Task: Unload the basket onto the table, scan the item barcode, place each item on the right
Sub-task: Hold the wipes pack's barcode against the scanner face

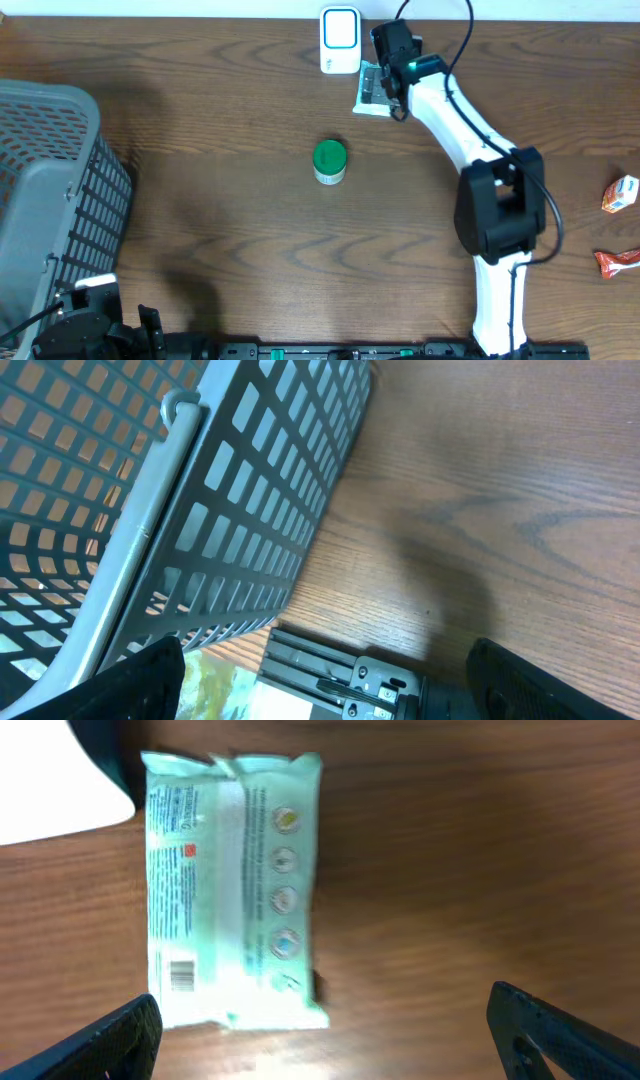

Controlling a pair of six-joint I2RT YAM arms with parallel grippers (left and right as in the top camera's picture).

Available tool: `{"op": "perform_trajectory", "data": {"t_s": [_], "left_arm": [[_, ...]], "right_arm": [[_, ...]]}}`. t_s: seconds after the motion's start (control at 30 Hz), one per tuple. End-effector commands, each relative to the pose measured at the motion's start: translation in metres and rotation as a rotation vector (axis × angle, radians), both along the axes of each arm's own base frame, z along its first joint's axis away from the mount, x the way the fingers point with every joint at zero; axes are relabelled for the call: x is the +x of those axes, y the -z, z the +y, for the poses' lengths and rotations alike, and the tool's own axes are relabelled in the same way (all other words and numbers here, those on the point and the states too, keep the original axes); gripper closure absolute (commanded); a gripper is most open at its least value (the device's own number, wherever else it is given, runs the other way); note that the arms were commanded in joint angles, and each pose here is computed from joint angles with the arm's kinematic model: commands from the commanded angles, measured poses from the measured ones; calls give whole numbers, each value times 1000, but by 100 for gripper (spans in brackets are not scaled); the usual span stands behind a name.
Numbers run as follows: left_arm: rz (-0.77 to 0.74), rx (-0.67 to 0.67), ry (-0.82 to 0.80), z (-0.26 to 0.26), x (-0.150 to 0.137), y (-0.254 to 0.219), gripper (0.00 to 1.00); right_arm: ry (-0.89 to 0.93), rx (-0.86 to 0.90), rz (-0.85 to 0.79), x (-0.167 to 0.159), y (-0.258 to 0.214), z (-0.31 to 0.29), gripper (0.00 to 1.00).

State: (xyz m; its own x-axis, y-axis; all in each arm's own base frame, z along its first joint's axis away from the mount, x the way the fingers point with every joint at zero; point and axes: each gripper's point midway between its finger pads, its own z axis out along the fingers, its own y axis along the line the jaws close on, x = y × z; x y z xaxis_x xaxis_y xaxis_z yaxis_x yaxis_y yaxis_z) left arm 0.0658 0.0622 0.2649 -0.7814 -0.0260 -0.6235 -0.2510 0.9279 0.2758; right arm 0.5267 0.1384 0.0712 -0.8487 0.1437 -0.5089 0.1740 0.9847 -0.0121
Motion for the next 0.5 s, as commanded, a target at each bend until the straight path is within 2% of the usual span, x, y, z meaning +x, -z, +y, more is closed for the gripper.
{"op": "perform_trajectory", "data": {"t_s": [0.0, 0.27, 0.47], "left_arm": [[-2, 8, -5, 1, -2, -1, 10], [-2, 8, -5, 1, -2, -1, 10], [-2, 8, -5, 1, -2, -1, 10]], "right_arm": [[67, 90, 11, 9, 39, 18, 1], [79, 153, -81, 34, 50, 31, 1], [76, 133, -42, 30, 83, 33, 1]]}}
